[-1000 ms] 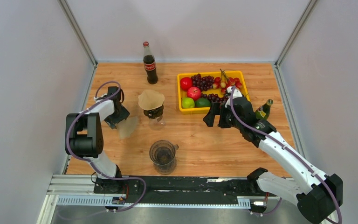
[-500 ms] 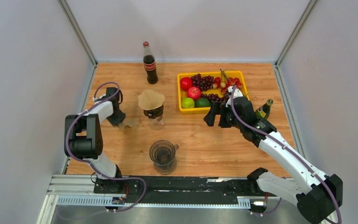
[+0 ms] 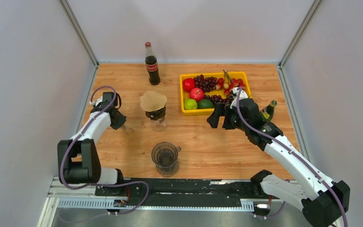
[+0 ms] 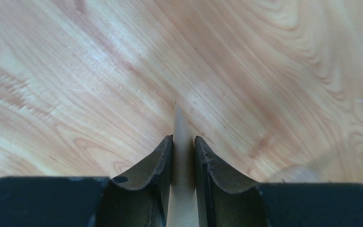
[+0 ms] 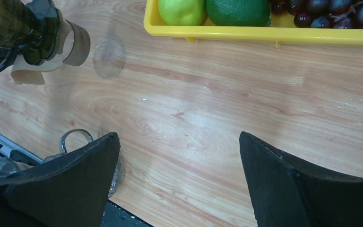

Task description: Place the coffee filter in the dripper

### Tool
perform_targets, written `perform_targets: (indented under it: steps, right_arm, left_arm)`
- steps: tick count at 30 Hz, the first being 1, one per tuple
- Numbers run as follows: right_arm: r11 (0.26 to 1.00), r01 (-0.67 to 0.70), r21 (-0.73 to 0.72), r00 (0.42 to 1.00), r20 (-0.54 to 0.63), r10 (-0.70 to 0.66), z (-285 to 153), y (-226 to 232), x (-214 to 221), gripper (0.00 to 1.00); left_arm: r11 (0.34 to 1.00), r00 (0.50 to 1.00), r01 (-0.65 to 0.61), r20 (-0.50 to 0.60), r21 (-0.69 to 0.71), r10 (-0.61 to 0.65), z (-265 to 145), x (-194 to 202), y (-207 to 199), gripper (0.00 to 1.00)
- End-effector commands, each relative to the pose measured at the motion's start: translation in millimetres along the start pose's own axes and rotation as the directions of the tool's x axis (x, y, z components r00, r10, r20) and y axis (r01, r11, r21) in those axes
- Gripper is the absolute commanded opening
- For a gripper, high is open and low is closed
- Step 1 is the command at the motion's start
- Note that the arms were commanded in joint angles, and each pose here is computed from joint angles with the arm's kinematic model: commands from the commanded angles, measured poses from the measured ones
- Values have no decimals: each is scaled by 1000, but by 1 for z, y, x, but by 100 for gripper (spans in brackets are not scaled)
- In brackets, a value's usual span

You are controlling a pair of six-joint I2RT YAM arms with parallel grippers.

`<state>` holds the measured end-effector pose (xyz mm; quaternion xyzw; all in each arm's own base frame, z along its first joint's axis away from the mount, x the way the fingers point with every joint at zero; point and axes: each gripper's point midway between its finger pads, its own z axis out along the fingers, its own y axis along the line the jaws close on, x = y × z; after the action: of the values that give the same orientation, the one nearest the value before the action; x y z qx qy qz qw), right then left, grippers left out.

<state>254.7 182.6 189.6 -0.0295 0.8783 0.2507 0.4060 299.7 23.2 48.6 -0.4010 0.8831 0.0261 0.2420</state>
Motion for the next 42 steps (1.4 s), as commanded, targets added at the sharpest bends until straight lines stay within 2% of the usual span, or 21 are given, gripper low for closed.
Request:
perform_targets:
  steps: [1, 8, 12, 17, 22, 29, 31, 32, 33, 39, 42]
  right_arm:
    - [997, 21, -69, 998, 62, -17, -12, 14, -17, 100]
    - [984, 33, -174, 996, 91, -17, -22, 34, -22, 100]
    - [965, 29, -261, 991, 132, 6, -32, 51, -31, 100]
    - [937, 21, -349, 980, 193, 50, -46, 67, -40, 100]
    - [895, 36, -445, 968, 239, 80, -63, 85, -51, 100]
    - [782, 42, -621, 955, 254, 151, -85, 119, -62, 99]
    - [762, 36, -646, 961, 232, 150, -85, 125, -62, 99]
    - [756, 32, -653, 964, 221, 151, -84, 127, -62, 99]
    - [750, 23, -661, 965, 209, 155, -83, 129, -61, 99]
    - [712, -24, -702, 967, 164, 194, -77, 136, -55, 98]
    - [701, -31, -713, 966, 160, 205, -76, 139, -55, 97]
  left_arm:
    - [996, 995, 54, 85, 74, -60, -36, -15, -2, 31]
    - [971, 955, 100, 252, 218, -155, -112, -46, 1, 32]
    - [923, 915, 82, 338, 377, -219, -170, -63, -5, 33]
    - [817, 879, 0, 390, 576, -275, -242, -72, -18, 33]
    - [678, 887, -111, 381, 726, -262, -296, -70, -44, 31]
    - [467, 929, -179, 305, 866, -208, -332, -54, -94, 27]
    - [438, 932, -208, 313, 875, -184, -339, -43, -111, 27]
    - [445, 925, -214, 327, 869, -194, -339, -45, -119, 27]
    - [407, 935, -240, 323, 881, -149, -346, -29, -130, 27]
    - [311, 958, -258, 283, 915, -37, -351, 17, -188, 27]
    - [305, 960, -261, 279, 916, -15, -349, 35, -208, 27]
